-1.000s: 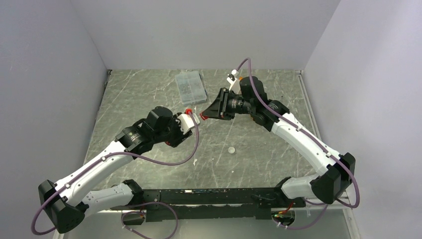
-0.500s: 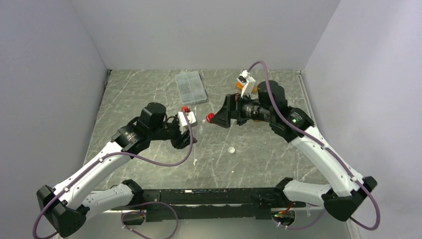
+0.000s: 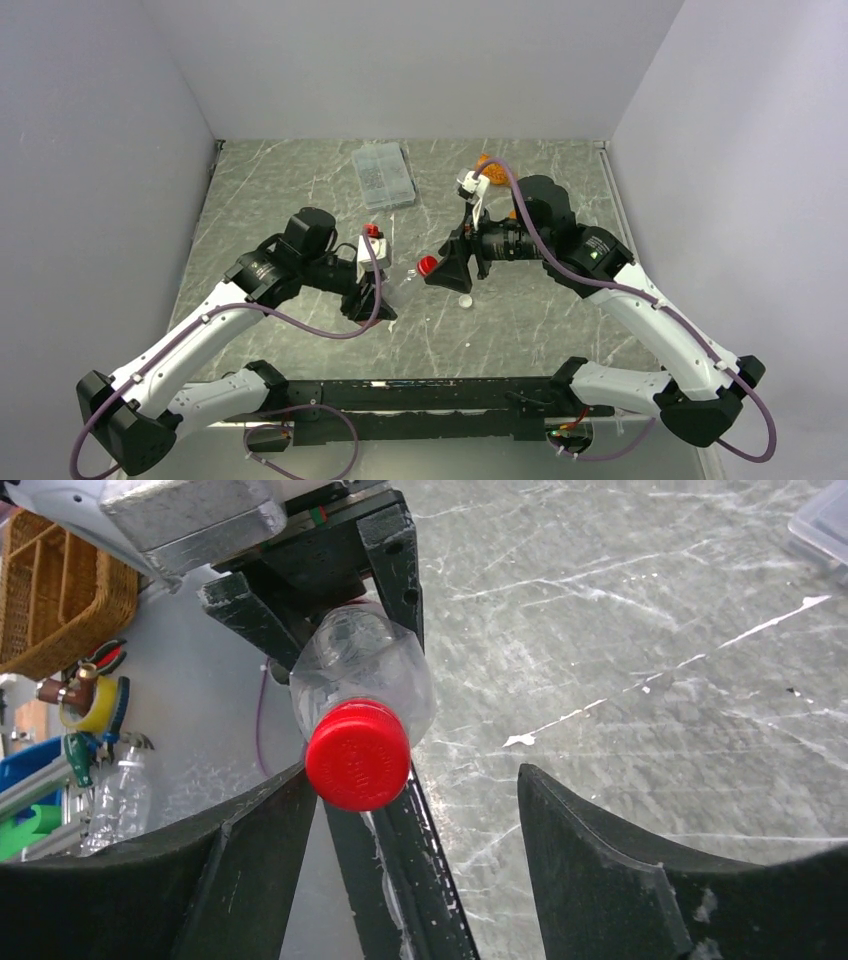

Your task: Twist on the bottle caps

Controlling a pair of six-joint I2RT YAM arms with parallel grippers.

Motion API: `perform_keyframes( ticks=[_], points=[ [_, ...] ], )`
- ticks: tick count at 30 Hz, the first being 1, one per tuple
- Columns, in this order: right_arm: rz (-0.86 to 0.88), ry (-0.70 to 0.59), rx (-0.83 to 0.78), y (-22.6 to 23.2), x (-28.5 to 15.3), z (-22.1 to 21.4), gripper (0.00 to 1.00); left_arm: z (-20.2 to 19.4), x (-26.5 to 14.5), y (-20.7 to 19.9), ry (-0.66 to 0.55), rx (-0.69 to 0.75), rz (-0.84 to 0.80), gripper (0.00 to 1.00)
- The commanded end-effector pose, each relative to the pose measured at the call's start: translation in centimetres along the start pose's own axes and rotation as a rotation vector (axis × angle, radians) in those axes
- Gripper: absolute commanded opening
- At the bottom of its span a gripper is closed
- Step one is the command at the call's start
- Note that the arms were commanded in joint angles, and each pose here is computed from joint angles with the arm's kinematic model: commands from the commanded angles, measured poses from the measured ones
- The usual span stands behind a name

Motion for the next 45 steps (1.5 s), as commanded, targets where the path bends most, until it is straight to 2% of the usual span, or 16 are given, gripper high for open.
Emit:
perform_keyframes(
  ticks=[1,17,28,32,36,39,45],
  points=[
    [0.062,-0.057,-0.103,1.4,-1.3,1.3,0.74,1.0,-0.1,-0.9,-0.027,0.023,-0.083,0.12],
    [0.116,-0.073,-0.118,2.5,-1.6,2.3,0.58,0.6,0.4,-0.3,-0.013,0.001,-0.083,0.11],
    [0.102,-0.039,-0.078,2.1,-0.7,2.0,0.34,0.7,0.6,0.0,-0.012,0.004,-0.072,0.11],
    [0.044,-0.026,-0.033,1.4,-0.4,2.0,0.19,1.0,0.6,0.5,-0.013,0.016,-0.045,0.11],
    [0.033,-0.005,0.048,1.2,0.2,2.1,0.07,1.7,0.3,1.6,-0.027,0.058,0.063,0.10],
    [0.017,0.001,0.132,1.1,0.6,2.5,0.00,3.0,-0.6,2.9,-0.066,0.118,0.208,0.09],
    [-0.049,0.031,0.381,-0.5,2.2,3.4,0.00,6.0,-3.1,4.7,-0.162,0.251,0.485,0.08]
  ],
)
Point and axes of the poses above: each gripper's point midway between its finger pads, its own x axis out along the fingers, its own y axis along the line the jaws close on, z = x × y, the point moved 6 cm from there along -x, back along the fingers, and after that the axes turned 3 degrees about -x, right-handed, at the moved point
